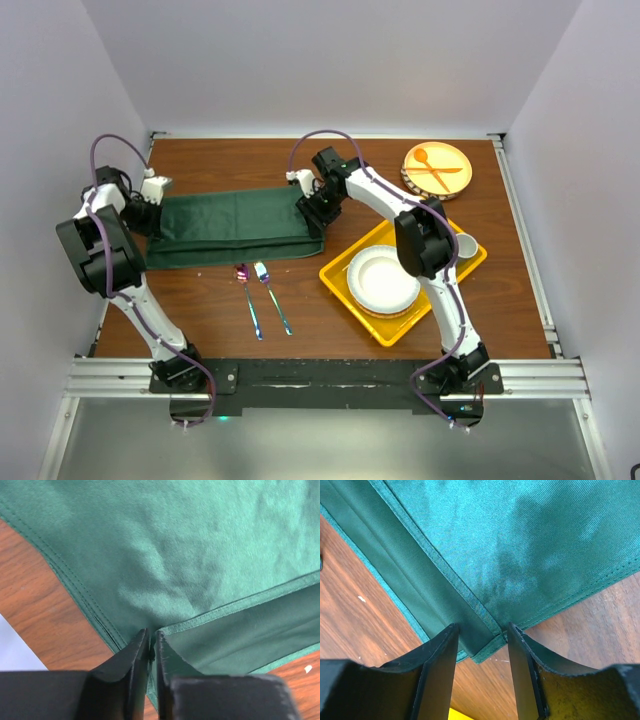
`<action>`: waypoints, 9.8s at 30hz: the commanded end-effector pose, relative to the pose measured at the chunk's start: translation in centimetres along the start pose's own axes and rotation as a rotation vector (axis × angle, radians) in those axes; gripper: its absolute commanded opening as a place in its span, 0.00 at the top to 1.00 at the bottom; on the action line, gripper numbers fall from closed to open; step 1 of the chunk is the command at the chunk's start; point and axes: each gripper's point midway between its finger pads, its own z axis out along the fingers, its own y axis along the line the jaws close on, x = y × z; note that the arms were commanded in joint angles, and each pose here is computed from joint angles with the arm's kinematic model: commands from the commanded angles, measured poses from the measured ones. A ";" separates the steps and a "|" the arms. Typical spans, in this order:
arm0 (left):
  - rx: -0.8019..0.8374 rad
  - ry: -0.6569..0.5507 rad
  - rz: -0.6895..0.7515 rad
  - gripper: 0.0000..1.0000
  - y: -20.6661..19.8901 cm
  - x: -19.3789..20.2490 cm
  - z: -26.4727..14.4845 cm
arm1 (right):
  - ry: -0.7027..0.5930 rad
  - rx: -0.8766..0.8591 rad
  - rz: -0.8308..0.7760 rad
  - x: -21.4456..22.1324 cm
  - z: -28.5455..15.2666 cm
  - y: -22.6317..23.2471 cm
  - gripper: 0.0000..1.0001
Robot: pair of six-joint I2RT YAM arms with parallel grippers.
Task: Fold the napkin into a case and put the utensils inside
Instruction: Fold and flatten the napkin at the center of the board, then pick up the rectangle-folded napkin at the corner of the board.
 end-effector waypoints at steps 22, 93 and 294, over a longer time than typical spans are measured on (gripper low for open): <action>0.045 -0.095 0.495 1.00 -2.4 2.6 -4.0 | -0.111 -0.014 0.015 -3.1 -5.3 0.8 0.39; -0.032 -0.491 0.436 1.00 1.0 -6.7 -7.3 | -0.546 0.099 -0.200 -10.6 -10.6 -1.7 1.00; -0.256 -0.064 -0.455 0.94 3.3 3.4 0.5 | -0.086 0.168 -0.046 -1.6 1.5 -2.0 0.49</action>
